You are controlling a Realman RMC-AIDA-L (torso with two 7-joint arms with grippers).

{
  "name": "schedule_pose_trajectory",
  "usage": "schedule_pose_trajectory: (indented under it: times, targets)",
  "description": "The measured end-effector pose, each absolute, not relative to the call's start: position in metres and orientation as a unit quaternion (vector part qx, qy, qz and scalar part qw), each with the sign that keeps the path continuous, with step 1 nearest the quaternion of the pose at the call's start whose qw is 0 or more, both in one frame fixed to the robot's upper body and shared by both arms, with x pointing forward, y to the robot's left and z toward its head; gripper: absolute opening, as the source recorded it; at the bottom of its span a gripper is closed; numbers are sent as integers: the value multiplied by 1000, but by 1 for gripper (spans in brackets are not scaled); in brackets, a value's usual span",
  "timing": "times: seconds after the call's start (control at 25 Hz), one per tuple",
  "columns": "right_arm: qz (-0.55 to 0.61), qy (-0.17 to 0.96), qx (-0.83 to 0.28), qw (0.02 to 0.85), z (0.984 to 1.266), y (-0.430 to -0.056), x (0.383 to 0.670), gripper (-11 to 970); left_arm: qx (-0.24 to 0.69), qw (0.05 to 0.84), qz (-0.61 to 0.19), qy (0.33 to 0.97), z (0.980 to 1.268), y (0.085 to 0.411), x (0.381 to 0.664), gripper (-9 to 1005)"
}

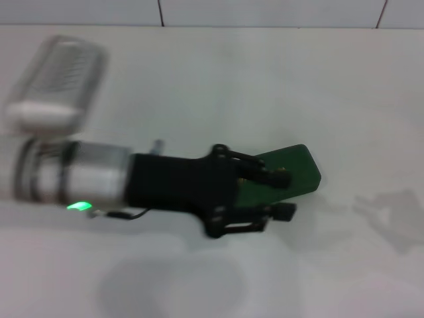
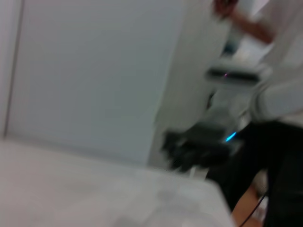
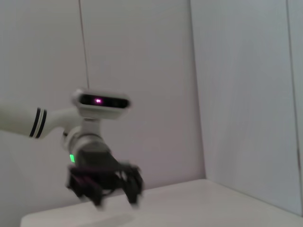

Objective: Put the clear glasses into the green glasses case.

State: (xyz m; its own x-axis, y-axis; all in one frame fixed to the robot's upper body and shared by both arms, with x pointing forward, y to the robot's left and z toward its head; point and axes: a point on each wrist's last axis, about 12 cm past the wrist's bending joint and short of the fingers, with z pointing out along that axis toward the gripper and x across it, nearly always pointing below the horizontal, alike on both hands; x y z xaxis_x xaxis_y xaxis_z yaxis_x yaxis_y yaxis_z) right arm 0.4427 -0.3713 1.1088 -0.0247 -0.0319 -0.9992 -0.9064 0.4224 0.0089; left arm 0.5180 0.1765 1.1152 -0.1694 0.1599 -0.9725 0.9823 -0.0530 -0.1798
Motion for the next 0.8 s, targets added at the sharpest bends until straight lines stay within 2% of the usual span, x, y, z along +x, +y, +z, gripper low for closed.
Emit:
schedule_pose_trajectory:
  times: [0.12, 0.28, 0.76, 0.8]
  targets:
    - [389, 606, -385, 577, 1108, -364, 446, 27, 487, 444, -548, 516, 1118, 206, 498, 339]
    - [401, 603, -394, 566, 1107, -355, 451, 172, 468, 433, -552, 537, 1123, 226, 490, 541]
    - [476, 552, -417, 544, 1111, -310, 480, 648, 463, 411, -543, 567, 1122, 263, 481, 844]
    - [481, 547, -420, 541, 1112, -305, 483, 664, 461, 413, -539, 570, 1123, 266, 482, 867]
